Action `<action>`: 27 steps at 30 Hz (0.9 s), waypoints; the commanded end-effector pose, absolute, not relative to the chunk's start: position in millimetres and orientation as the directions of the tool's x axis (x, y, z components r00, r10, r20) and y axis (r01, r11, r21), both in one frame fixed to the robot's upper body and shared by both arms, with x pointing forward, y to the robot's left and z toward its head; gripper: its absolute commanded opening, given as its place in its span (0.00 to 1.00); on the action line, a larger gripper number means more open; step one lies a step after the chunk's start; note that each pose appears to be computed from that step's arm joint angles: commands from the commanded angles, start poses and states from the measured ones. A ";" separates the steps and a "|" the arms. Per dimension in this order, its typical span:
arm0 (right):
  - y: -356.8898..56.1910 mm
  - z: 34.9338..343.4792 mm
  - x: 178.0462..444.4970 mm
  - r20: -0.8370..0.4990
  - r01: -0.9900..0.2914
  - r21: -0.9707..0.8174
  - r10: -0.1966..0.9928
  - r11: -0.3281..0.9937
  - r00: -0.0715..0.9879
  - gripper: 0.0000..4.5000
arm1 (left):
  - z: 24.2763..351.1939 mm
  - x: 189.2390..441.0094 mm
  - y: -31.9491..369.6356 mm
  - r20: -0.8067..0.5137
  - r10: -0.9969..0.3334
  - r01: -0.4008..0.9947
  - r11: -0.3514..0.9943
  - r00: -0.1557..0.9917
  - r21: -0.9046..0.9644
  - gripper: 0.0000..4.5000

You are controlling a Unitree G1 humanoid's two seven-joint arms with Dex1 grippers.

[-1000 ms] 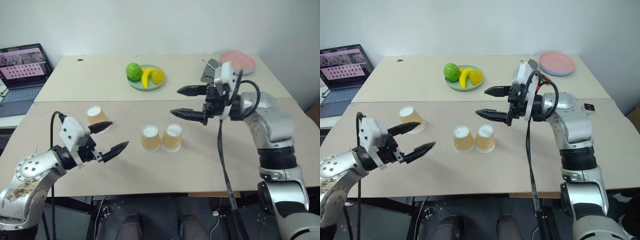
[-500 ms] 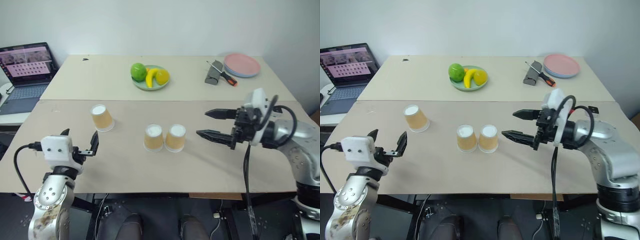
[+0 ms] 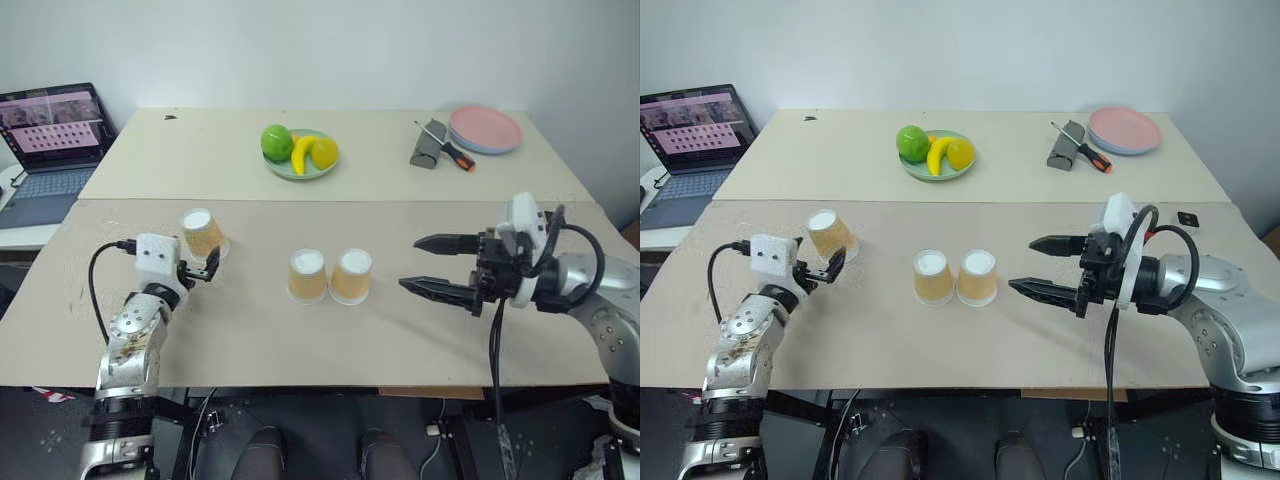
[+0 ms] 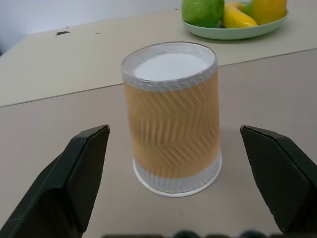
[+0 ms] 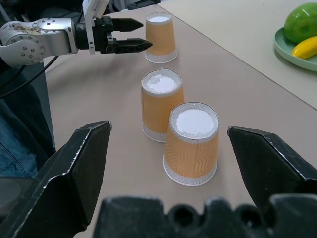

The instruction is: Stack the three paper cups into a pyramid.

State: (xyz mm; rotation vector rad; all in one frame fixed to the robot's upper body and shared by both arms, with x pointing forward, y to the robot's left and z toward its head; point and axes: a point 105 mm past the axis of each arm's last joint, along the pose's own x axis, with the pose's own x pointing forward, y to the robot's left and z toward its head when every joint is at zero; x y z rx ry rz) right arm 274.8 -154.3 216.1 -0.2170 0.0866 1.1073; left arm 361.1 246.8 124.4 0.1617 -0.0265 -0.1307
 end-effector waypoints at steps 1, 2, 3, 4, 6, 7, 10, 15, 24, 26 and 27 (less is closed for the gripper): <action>-156.8 230.7 269.9 -0.148 -0.874 -0.207 0.869 0.440 0.472 0.98 | 141.5 369.8 249.5 0.063 -0.148 0.134 0.974 0.987 0.182 1.00; -157.1 230.7 270.1 -0.145 -0.872 -0.205 0.867 0.445 0.477 0.98 | 144.6 373.1 252.6 0.071 -0.140 0.126 0.976 0.988 0.175 1.00; -157.2 230.8 270.3 -0.141 -0.870 -0.202 0.866 0.450 0.480 0.98 | 147.5 375.6 255.1 0.077 -0.136 0.121 0.977 0.988 0.175 1.00; -157.1 230.9 270.5 -0.136 -0.868 -0.198 0.864 0.455 0.484 0.98 | 151.6 378.4 258.2 0.085 -0.130 0.114 0.978 0.988 0.177 1.00; -156.3 230.2 270.7 -0.132 -0.866 -0.196 0.862 0.461 0.489 0.98 | 157.4 381.8 261.3 0.096 -0.129 0.110 0.977 0.987 0.181 1.00; -156.3 229.7 271.0 -0.131 -0.864 -0.196 0.861 0.464 0.492 0.98 | 160.2 383.2 261.0 0.102 -0.133 0.113 0.977 0.986 0.183 1.00; -155.4 229.7 271.4 -0.123 -0.862 -0.193 0.860 0.469 0.495 0.98 | 169.7 386.6 255.3 0.122 -0.167 0.143 0.973 0.978 0.183 1.00; -154.4 231.0 272.9 -0.121 -0.860 -0.199 0.859 0.471 0.498 0.98 | 177.8 389.3 245.7 0.127 -0.218 0.194 0.964 0.968 0.181 1.00; -156.4 232.1 276.2 -0.119 -0.853 -0.203 0.853 0.481 0.509 0.98 | 181.7 394.3 243.4 0.134 -0.223 0.206 0.970 0.965 0.130 1.00; -156.5 232.6 277.1 -0.118 -0.852 -0.203 0.852 0.482 0.510 0.98 | 182.0 394.6 244.2 0.134 -0.220 0.203 0.971 0.966 0.129 1.00; -156.9 232.8 277.2 -0.119 -0.852 -0.204 0.851 0.483 0.511 0.99 | 182.1 394.5 244.3 0.134 -0.219 0.202 0.971 0.966 0.129 0.94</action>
